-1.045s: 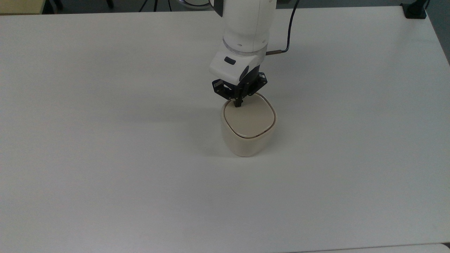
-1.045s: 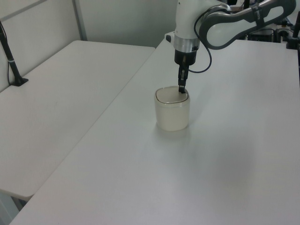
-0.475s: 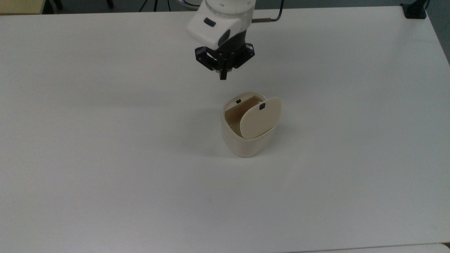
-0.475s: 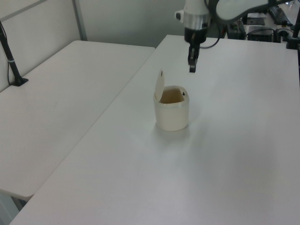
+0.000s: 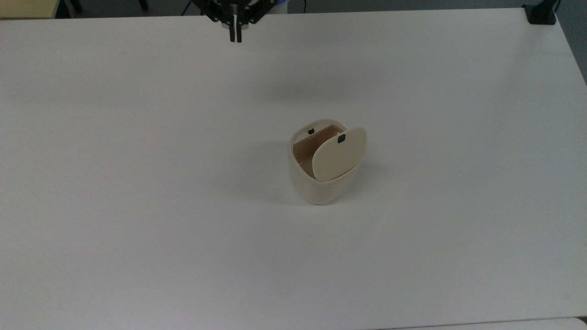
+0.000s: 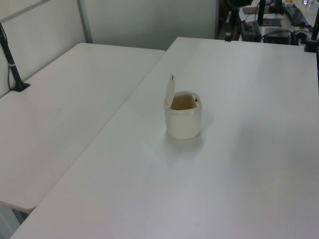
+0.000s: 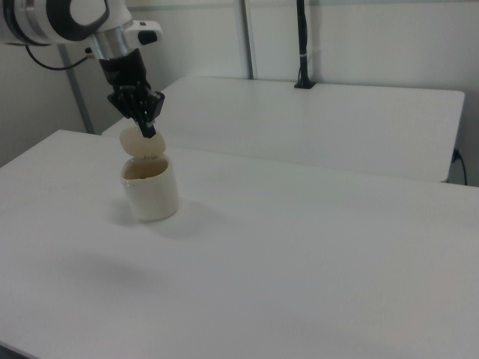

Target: Open the trash bin

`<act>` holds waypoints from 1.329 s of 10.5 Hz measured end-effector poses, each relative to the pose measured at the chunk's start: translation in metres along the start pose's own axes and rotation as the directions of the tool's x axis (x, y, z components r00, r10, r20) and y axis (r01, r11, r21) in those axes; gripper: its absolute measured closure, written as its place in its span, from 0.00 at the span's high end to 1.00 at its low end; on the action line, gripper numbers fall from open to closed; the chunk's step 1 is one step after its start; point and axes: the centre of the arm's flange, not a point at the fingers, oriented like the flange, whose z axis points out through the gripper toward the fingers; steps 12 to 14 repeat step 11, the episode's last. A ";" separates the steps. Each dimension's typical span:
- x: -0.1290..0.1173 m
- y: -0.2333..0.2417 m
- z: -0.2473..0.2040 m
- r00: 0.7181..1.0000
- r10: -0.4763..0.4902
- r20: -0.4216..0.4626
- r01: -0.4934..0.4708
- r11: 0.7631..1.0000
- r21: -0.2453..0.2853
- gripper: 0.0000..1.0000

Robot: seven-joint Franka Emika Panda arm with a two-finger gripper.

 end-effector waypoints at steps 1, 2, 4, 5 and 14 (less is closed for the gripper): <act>-0.007 0.015 -0.009 1.000 0.027 0.000 -0.027 1.000 -0.002 0.11; -0.011 0.019 -0.010 0.999 0.033 0.017 -0.033 0.999 -0.003 0.14; -0.013 0.018 -0.008 0.999 0.031 0.033 -0.031 1.000 -0.004 0.25; -0.013 0.018 -0.008 0.999 0.030 0.034 -0.030 1.000 -0.003 0.40; -0.013 0.010 -0.006 0.999 0.017 0.037 -0.017 1.000 -0.003 1.00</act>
